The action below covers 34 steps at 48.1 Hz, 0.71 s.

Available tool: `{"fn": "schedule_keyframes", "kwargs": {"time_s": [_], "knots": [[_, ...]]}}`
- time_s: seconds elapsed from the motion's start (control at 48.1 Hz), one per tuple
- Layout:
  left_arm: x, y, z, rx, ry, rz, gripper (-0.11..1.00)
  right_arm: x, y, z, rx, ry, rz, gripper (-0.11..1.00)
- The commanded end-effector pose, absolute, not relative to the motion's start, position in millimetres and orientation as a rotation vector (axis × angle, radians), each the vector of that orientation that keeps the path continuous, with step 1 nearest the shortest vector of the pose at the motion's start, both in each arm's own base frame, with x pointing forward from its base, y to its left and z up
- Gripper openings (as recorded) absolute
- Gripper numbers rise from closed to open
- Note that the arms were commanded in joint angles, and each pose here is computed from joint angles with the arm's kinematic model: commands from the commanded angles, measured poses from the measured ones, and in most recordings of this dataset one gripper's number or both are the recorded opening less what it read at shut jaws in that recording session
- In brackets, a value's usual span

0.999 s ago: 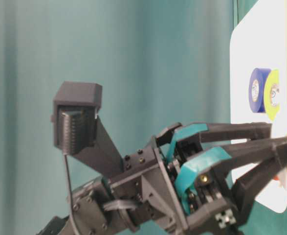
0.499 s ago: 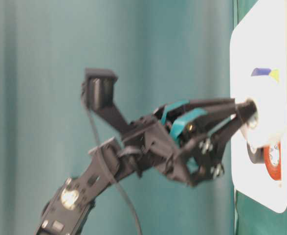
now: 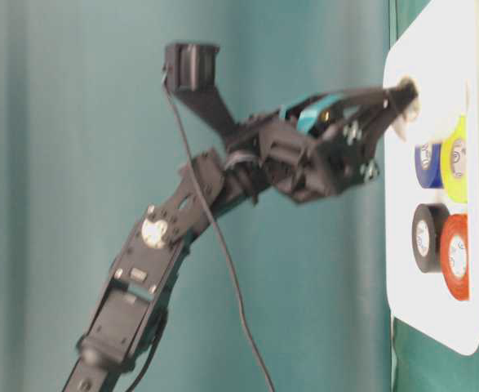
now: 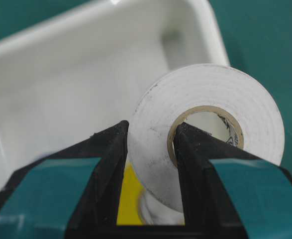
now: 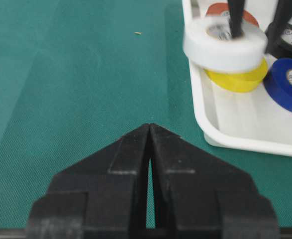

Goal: Put the tape into the white case with the left arm.
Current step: 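Carry the white tape into the tray's right side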

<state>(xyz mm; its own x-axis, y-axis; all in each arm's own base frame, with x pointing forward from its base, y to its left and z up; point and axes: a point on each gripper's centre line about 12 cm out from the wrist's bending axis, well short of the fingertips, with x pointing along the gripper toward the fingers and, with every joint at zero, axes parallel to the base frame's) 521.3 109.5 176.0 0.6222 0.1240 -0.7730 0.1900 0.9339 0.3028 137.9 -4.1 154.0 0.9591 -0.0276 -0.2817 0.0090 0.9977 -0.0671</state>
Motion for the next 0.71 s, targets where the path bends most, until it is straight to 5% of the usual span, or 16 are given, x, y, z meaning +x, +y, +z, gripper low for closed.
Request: {"fn": "schedule_keyframes", "kwargs": {"time_s": [0.0,0.541,0.686], "knots": [[536,117,200,0.381,0.832,-0.009,0.26,140,-4,158,-0.064,0.276,-0.020,-0.09],[543,127,197,0.367,0.836,0.007,0.27,140,-4,158,-0.066,0.274,-0.018,-0.09],[542,124,195,0.369,0.842,0.001,0.65,140,-4,158,-0.064,0.276,-0.020,-0.09]]}}
